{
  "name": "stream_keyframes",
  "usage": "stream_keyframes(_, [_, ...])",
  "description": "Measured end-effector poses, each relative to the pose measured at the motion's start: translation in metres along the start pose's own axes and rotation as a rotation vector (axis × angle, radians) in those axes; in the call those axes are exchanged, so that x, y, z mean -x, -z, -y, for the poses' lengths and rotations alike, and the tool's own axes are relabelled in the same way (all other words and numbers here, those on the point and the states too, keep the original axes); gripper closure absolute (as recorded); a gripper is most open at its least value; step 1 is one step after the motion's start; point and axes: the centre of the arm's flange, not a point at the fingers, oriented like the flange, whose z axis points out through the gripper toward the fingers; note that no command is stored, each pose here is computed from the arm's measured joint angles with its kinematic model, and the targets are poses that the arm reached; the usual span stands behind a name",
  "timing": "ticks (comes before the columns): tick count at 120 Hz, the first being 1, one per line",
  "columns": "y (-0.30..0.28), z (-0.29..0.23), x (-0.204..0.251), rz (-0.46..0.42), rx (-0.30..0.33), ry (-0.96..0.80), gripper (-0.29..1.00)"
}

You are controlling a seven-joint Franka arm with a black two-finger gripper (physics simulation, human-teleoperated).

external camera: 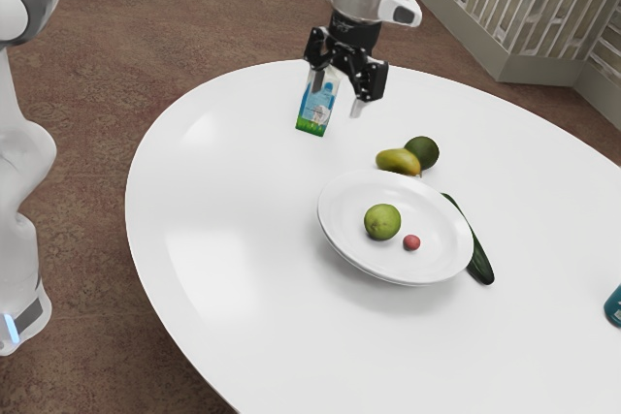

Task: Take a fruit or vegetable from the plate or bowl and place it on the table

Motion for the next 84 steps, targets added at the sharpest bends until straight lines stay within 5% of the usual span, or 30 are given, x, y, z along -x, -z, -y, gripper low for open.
stream_keyframes(25, [0.004,0.002,0.002,0.014,0.015,0.153,0.00])
stream_keyframes(46, [-0.014,-0.058,-0.058,-0.036,-0.015,0.276,0.00])
stream_keyframes(57, [-0.044,-0.088,-0.059,0.008,-0.012,0.294,0.00])
stream_keyframes(84, [-0.100,-0.064,-0.054,0.084,0.033,0.431,0.00])
